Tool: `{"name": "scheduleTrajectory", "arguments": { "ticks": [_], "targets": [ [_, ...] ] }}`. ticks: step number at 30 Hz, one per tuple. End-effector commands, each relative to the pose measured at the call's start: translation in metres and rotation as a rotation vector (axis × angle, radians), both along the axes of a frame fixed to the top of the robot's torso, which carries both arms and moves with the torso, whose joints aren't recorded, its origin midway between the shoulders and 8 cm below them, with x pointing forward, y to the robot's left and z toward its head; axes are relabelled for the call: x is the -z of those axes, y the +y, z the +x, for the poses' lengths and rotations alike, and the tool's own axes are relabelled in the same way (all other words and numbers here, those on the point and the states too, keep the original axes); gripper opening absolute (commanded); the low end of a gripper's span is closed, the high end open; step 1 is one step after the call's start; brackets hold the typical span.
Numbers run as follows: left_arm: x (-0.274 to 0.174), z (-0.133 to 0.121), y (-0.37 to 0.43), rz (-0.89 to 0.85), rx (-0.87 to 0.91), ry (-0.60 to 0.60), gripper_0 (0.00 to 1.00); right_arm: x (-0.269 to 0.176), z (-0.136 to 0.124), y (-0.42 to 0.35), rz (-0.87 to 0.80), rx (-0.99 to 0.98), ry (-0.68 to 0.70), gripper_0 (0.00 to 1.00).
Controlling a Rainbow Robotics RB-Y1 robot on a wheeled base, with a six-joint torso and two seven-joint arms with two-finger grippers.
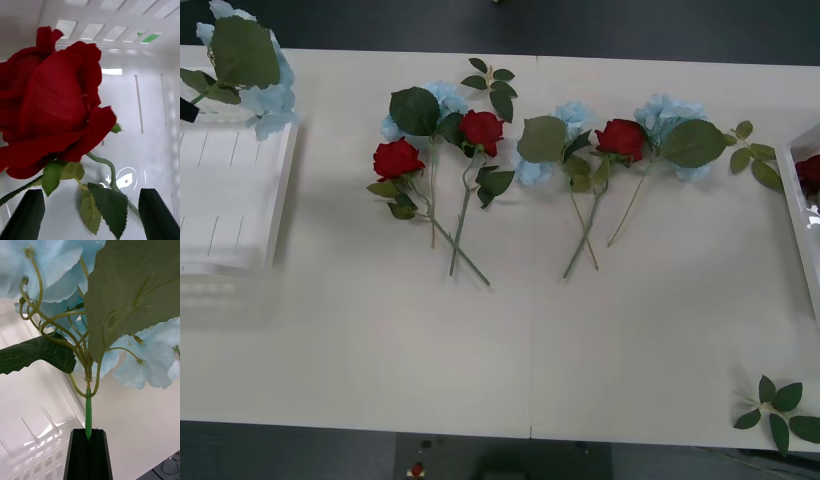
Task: Put the red flowers into the right box and the blue flowers into the left box
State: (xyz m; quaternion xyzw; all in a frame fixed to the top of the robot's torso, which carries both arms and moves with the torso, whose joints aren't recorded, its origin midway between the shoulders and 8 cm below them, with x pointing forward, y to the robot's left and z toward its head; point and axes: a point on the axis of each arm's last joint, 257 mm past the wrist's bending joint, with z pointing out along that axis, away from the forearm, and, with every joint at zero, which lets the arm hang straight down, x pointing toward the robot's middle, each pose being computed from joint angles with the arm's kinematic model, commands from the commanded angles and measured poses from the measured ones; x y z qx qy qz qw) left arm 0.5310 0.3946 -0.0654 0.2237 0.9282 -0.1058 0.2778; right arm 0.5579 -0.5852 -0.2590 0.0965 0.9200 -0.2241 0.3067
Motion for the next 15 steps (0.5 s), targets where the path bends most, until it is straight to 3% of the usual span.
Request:
{"name": "scheduleTrajectory", "arguments": {
  "ticks": [1, 9, 15],
  "targets": [
    [-0.035, 0.001, 0.034, 0.048, -0.078, -0.063, 0.00, -0.038, 0.011, -0.014, -0.002, 0.011, -0.063, 0.73],
    [-0.052, 0.009, 0.097, 0.161, -0.245, -0.139, 0.00, -0.045, 0.026, 0.013, 0.049, -0.046, -0.090, 0.73],
    [-0.029, 0.018, 0.121, 0.104, -0.397, -0.167, 0.00, -0.056, 0.032, 0.032, 0.036, -0.100, -0.075, 0.73]
  ]
}}
